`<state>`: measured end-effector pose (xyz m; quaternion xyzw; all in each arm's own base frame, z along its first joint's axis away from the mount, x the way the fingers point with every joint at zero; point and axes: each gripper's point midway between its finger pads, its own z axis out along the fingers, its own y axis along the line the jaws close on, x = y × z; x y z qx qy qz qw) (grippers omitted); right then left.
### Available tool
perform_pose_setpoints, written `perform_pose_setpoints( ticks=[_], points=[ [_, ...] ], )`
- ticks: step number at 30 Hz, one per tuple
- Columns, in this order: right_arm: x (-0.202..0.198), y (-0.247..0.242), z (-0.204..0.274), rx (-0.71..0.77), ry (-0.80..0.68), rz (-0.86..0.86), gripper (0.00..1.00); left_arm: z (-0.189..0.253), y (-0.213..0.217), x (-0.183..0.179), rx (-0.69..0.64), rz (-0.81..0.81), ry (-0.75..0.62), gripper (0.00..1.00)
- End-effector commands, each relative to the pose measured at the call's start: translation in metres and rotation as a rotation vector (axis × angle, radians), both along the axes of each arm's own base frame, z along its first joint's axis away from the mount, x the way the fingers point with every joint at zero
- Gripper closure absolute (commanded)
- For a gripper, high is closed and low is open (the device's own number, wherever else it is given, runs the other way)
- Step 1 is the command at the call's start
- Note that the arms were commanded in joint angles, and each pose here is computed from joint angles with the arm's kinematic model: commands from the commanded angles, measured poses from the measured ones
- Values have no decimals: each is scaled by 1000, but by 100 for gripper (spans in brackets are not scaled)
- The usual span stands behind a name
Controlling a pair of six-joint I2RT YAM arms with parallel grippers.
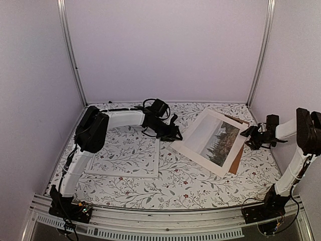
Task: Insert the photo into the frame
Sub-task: Pick up the glass panel from the mat board.
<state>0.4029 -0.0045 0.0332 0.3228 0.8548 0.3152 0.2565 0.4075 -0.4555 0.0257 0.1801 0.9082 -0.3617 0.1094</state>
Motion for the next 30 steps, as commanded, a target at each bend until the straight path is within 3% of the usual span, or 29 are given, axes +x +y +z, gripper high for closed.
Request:
perform_pose_setpoints(
  ticks=[1, 30],
  points=[
    [-1, 7, -5, 29, 7, 48, 38, 25, -2, -8, -62, -7, 20, 47],
    [11, 35, 30, 127, -141, 243, 53, 23, 18, -39, -28, 23, -2, 52]
  ],
)
